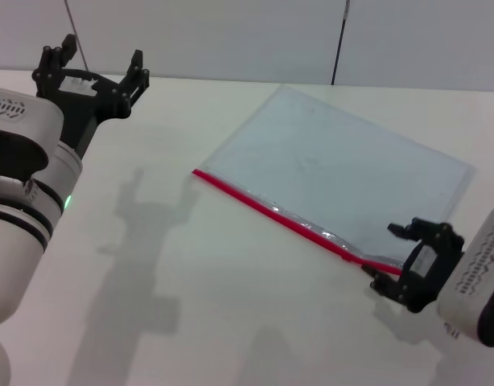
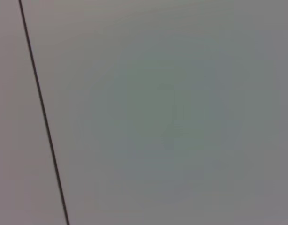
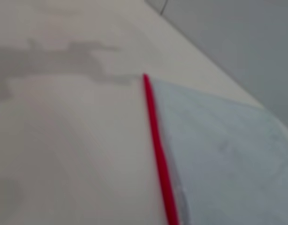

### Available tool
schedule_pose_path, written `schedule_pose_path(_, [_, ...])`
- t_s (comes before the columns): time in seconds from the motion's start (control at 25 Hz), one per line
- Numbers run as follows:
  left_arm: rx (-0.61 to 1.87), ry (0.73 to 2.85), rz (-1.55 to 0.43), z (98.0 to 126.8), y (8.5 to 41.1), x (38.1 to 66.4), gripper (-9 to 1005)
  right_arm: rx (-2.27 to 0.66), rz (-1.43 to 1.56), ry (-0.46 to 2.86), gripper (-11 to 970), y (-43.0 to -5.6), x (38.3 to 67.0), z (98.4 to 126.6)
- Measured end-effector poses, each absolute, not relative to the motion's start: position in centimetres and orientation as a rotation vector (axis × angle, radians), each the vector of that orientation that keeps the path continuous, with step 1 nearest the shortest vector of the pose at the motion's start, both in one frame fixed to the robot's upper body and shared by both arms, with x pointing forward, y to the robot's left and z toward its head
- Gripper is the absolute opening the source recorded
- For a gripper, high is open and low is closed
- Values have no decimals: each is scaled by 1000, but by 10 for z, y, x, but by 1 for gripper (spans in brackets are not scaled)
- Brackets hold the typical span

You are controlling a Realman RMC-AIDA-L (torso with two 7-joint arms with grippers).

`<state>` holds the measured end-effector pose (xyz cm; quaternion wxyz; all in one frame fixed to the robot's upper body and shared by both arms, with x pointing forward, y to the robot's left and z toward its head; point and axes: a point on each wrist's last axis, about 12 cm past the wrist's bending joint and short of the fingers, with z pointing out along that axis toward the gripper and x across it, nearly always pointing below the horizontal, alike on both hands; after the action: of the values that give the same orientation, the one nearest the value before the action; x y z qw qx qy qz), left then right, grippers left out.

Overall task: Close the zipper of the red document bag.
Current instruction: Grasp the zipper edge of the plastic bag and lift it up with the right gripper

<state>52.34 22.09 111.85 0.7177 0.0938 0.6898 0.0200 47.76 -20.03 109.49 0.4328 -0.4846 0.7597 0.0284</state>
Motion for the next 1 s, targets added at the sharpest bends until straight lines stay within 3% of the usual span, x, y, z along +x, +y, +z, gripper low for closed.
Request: schedule_pose_path(1.0, [201,1527,59,1118,223,523,888,-1274,-117,1953,677,-207,485,1073])
